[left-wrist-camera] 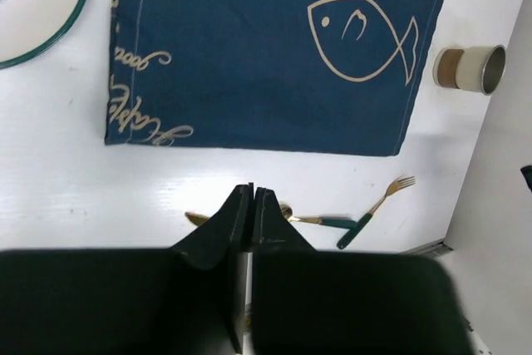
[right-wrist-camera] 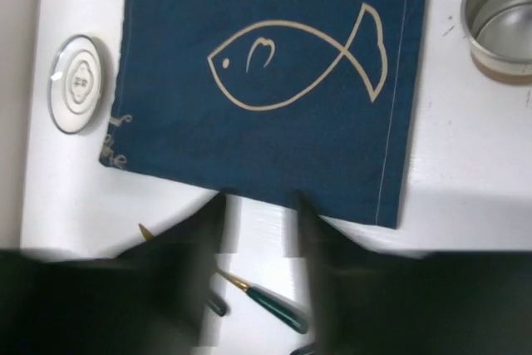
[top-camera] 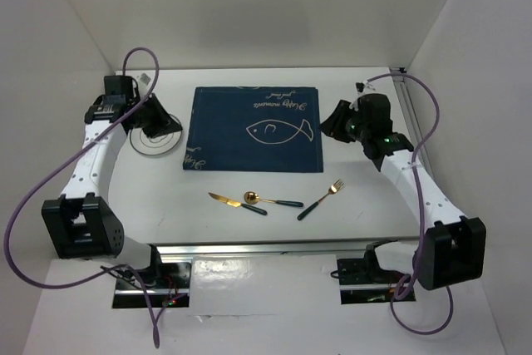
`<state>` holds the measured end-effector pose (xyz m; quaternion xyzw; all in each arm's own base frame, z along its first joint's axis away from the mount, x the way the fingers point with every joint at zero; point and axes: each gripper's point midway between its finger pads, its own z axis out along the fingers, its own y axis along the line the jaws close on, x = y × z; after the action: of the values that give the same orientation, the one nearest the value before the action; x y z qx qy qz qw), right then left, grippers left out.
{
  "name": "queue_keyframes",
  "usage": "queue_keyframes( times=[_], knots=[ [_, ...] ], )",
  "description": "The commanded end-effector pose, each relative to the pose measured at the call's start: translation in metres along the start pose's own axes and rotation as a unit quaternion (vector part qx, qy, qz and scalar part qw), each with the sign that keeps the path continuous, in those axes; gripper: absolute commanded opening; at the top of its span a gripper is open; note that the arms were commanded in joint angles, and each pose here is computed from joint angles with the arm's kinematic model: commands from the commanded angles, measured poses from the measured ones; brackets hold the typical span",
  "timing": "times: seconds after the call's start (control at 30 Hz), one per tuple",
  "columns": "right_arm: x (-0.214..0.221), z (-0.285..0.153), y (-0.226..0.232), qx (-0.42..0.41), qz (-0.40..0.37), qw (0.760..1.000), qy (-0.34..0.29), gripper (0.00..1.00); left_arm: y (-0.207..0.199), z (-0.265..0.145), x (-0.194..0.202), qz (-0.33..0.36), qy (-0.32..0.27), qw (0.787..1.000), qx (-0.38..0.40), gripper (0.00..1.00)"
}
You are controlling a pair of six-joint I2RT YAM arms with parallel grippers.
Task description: Set the dinner table for one person
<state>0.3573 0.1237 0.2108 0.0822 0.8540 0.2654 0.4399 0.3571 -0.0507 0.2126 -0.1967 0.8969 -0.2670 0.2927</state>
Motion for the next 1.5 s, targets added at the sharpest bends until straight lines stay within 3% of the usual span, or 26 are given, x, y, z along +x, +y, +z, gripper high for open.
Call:
queue_keyframes(
  times=[0.0, 0.07, 0.13, 0.3, 0.53, 0.77, 0.9, 1.0, 1.2, 1.47],
  knots=[
    [0.007, 0.020, 0.004, 0.029, -0.014, 0.999, 0.021, 0.30, -0.008, 0.030, -0.007, 0.037, 0.020, 0.999, -0.005, 0.00],
    [0.027, 0.051, 0.005, 0.051, -0.022, 0.996, 0.071, 0.00, -0.005, 0.061, -0.001, 0.040, 0.053, 0.997, -0.027, 0.00],
    [0.024, 0.074, 0.013, 0.055, -0.029, 0.995, 0.083, 0.00, -0.003, 0.082, -0.006, 0.043, 0.047, 0.997, -0.049, 0.00],
    [0.073, 0.139, -0.001, 0.090, -0.017, 0.981, 0.169, 0.00, 0.007, 0.134, 0.003, 0.063, 0.066, 0.990, -0.106, 0.00],
    [0.108, 0.171, -0.015, 0.126, -0.010, 0.971, 0.203, 0.00, 0.035, 0.189, 0.027, 0.080, 0.110, 0.975, -0.177, 0.00],
    [0.145, 0.158, -0.040, 0.161, -0.005, 0.959, 0.234, 0.00, 0.045, 0.197, 0.058, 0.070, 0.147, 0.970, -0.182, 0.00],
    [0.166, 0.129, -0.056, 0.180, -0.001, 0.951, 0.250, 0.00, 0.067, 0.175, 0.099, 0.054, 0.182, 0.963, -0.190, 0.00],
    [0.172, 0.110, -0.056, 0.174, 0.001, 0.952, 0.253, 0.00, 0.073, 0.161, 0.110, 0.052, 0.175, 0.964, -0.193, 0.00],
    [0.182, 0.094, -0.044, 0.159, -0.014, 0.953, 0.256, 0.00, 0.076, 0.155, 0.115, 0.064, 0.172, 0.963, -0.197, 0.00],
    [0.192, 0.088, -0.033, 0.167, -0.007, 0.950, 0.263, 0.00, 0.067, 0.167, 0.092, 0.081, 0.169, 0.961, -0.203, 0.00]
  ],
)
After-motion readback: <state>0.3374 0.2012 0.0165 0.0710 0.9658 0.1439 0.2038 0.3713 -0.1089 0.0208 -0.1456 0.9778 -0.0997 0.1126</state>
